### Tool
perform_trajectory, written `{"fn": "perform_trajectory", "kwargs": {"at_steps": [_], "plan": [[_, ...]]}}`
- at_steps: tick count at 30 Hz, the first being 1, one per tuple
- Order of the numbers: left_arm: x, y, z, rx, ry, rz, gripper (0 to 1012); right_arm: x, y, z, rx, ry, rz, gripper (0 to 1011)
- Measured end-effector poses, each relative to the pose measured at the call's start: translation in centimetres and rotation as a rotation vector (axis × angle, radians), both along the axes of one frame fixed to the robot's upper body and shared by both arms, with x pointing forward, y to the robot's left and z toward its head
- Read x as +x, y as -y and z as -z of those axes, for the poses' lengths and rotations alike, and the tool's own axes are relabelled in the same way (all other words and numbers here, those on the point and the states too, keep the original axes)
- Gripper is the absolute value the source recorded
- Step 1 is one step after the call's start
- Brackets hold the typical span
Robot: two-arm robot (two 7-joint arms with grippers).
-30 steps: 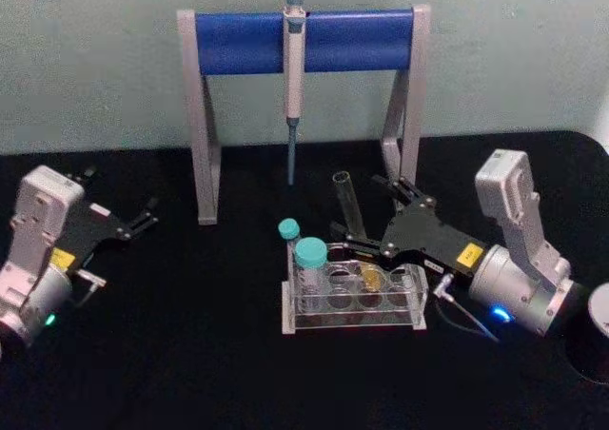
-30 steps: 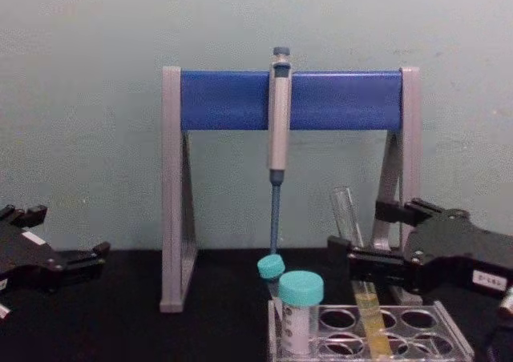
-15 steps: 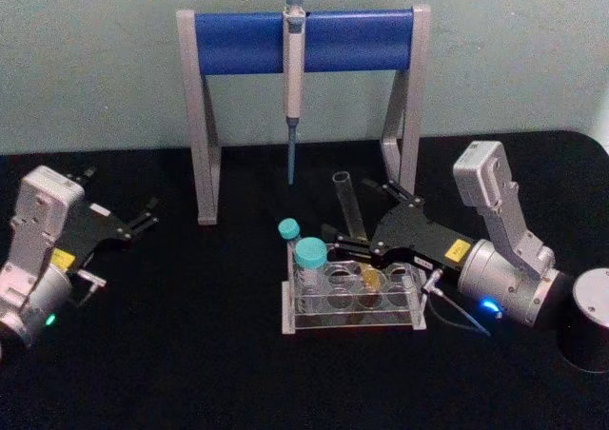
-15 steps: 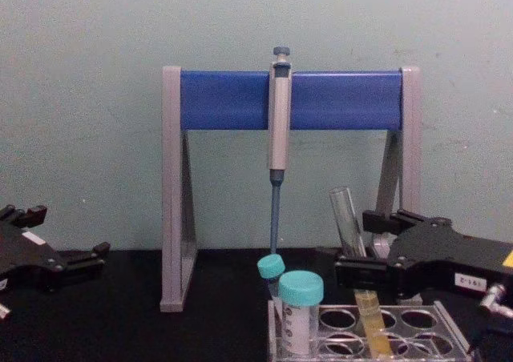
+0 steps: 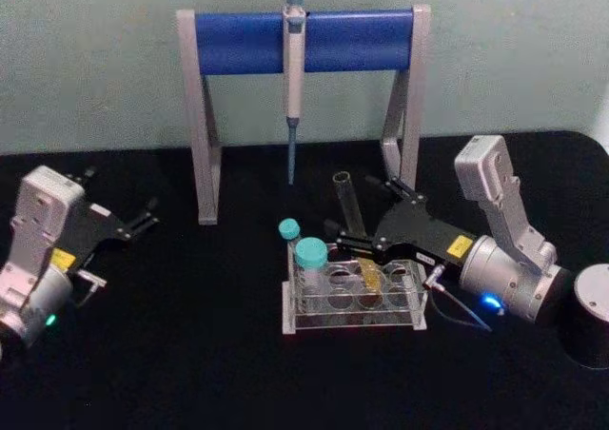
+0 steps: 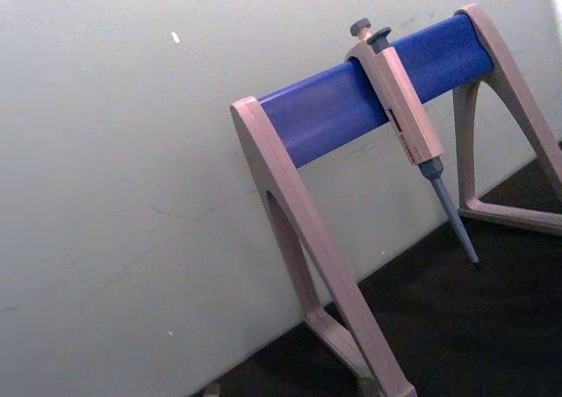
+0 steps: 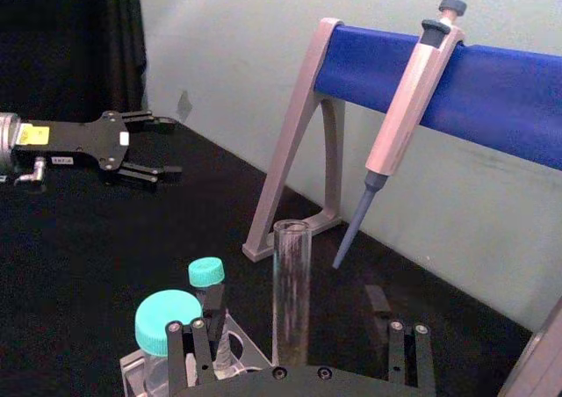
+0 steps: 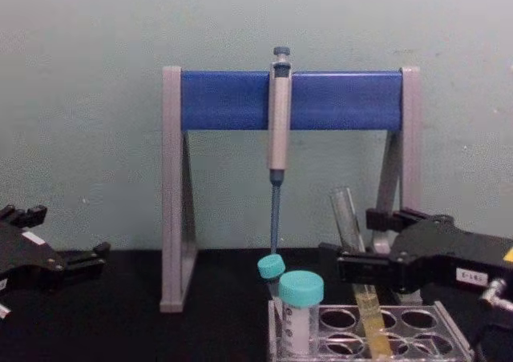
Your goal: Pick up the test tube from the test tube rack, shake it, then place it back into the test tube rack.
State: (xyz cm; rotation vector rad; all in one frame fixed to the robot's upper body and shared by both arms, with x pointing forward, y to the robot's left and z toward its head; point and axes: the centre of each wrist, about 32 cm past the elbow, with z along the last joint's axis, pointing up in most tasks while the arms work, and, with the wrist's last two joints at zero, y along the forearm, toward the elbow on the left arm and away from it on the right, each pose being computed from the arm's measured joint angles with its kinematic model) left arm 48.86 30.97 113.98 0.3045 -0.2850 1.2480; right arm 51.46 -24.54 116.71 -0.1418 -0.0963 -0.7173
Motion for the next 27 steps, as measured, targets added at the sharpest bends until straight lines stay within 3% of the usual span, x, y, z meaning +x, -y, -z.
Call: {"fn": "perform_trajectory", "kwargs": {"at_steps": [11,20,24,27], "plan": [[0.0,0.0,0.0,0.0,0.0,0.0,1001,-0.05,-0.02,0.05,-0.001,0.001,-0.002,1000],[0.0,0.0,0.0,0.0,0.0,0.0,1001,-0.08,-0.03,0.06,0.0,0.001,-0.002,810],[0.0,0.0,0.0,0.0,0.0,0.0,1001,-0.08,-0.03,0.06,0.0,0.002,-0.002,646],[0.0,0.0,0.0,0.0,0.0,0.0,1001,-0.08,-0.03,0.06,0.0,0.002,-0.002,590]]}}
